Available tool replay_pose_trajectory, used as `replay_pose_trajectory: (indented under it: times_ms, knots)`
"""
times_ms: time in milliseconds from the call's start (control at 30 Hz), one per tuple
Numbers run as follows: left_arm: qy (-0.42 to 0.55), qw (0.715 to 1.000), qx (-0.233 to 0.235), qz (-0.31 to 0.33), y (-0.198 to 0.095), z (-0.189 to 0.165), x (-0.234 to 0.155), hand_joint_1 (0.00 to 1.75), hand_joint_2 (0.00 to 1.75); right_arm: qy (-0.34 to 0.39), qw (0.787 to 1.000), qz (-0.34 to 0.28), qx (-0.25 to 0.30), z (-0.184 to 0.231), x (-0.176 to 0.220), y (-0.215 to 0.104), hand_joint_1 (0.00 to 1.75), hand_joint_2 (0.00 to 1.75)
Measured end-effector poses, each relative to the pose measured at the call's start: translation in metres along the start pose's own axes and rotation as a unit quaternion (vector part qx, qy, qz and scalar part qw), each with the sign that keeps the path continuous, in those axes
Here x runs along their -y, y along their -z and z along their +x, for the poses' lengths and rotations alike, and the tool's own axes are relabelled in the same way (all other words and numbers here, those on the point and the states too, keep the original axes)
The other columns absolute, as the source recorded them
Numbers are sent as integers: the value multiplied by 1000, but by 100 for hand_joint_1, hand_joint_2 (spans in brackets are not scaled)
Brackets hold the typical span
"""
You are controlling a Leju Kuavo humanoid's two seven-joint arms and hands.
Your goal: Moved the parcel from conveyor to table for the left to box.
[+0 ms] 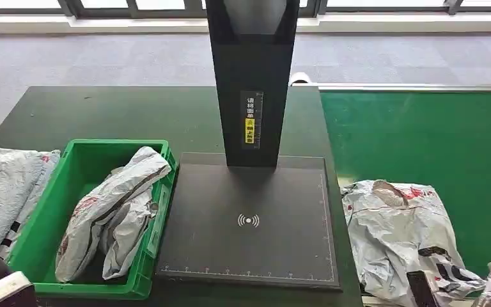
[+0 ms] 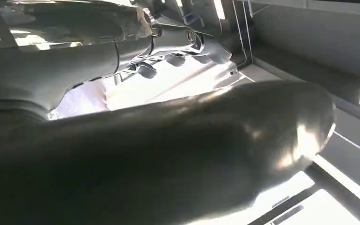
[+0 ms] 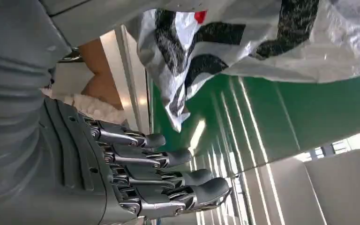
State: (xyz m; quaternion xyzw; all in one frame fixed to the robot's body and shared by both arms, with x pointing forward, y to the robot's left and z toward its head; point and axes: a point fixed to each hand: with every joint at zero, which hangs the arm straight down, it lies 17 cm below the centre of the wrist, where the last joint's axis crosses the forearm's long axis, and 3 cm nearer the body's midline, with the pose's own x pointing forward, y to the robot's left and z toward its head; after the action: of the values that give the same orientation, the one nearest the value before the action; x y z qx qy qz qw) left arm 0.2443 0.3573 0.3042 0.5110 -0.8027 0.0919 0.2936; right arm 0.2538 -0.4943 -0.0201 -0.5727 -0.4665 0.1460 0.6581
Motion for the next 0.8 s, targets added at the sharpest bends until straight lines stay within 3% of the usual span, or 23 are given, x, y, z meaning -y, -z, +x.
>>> replay_pose_trajectory:
  times_ms: [33, 333, 533, 567, 633, 667, 700, 800]
  knots:
    - [0, 1000, 0, 0, 0, 0, 0, 0, 0, 3, 1000, 4, -3, 0, -4, 0, 0, 0]
    - [-3, 1000, 10, -15, -3, 8, 13, 0, 0, 46, 993, 110, 8, 40, -92, -15, 0, 0]
    - [-10, 1000, 7, -21, -6, 8, 19, 0, 0, 62, 987, 145, 11, 57, -118, -26, 0, 0]
    - [-11, 1000, 7, -22, -6, 9, 19, 0, 0, 64, 987, 149, 12, 58, -120, -28, 0, 175]
    - [-11, 1000, 9, -26, -7, 9, 22, 0, 0, 70, 985, 158, 16, 61, -124, -31, 0, 175]
    - [-10, 1000, 10, -27, -8, 10, 23, 0, 0, 72, 984, 160, 18, 62, -125, -31, 10, 175]
    - [-11, 999, 10, -29, -8, 10, 24, 0, 0, 75, 984, 164, 18, 64, -127, -33, 175, 175]
    - [-16, 999, 10, -32, -9, 11, 28, 0, 0, 97, 979, 176, 22, 67, -132, -38, 175, 175]
